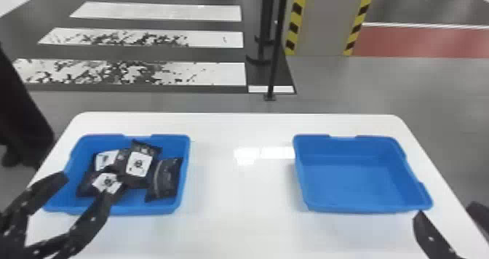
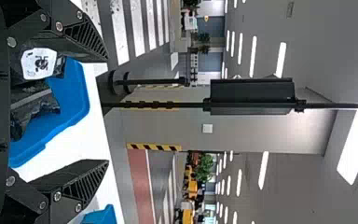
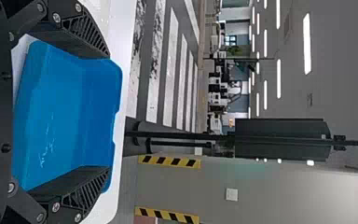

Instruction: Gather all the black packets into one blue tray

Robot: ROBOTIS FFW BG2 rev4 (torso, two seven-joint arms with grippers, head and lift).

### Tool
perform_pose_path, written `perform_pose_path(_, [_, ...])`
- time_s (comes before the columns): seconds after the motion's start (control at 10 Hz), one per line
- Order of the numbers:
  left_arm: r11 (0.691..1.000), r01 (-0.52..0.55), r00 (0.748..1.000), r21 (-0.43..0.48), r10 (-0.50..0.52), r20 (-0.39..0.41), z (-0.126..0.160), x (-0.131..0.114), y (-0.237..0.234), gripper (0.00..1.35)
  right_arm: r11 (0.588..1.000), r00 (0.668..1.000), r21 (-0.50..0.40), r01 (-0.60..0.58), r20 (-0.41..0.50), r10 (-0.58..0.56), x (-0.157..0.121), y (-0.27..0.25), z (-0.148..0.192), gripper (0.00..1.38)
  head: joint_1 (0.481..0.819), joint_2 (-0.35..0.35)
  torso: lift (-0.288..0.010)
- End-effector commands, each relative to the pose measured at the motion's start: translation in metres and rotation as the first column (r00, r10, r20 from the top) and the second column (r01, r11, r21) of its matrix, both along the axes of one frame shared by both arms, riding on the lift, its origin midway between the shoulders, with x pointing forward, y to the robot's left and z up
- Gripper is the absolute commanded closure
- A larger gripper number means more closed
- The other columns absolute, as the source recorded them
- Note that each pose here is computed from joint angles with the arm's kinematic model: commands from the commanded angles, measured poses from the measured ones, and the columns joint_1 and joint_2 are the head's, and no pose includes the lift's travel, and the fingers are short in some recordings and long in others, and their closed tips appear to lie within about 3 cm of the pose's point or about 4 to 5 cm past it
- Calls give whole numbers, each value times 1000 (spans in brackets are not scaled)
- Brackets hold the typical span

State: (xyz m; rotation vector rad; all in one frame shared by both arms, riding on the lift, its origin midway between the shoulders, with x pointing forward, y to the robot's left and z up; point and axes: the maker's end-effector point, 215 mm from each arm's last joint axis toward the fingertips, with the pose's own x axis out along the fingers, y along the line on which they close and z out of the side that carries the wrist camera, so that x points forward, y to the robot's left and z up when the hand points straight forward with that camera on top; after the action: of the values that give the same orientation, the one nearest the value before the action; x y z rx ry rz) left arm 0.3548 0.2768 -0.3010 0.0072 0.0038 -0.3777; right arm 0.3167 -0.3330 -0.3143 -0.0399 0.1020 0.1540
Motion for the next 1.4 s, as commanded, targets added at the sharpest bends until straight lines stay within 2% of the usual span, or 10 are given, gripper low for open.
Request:
perform_pose_path(0.0, [999,-37,999,-25,37,9,19,-30,-7,283,999,998,-2,35,56,-34,-21,-10,6,186,695,-95,-110])
perform_pose_path(0.2, [992,-103,994,-74,105,22,31,-57,-3,283,994,991,13,110,69,-111,-47,-25,16,185,695,-139,-110])
perform_pose_path(0.3, [988,-132,990,-79,135,34,36,-64,6,283,991,988,29,127,79,-129,-52,-31,16,183,695,-167,-110])
perform_pose_path(0.5, [983,-173,984,-57,175,32,40,-76,17,283,990,987,40,137,83,-140,-55,-33,15,186,695,-172,-110])
perform_pose_path(0.7, [983,-182,982,-29,183,36,42,-75,22,283,990,986,43,138,88,-141,-54,-33,18,186,695,-158,-110])
perform_pose_path(1.3, [983,-181,983,-42,180,-23,26,-75,21,283,990,986,33,136,88,-138,-54,-32,19,182,695,-150,-110])
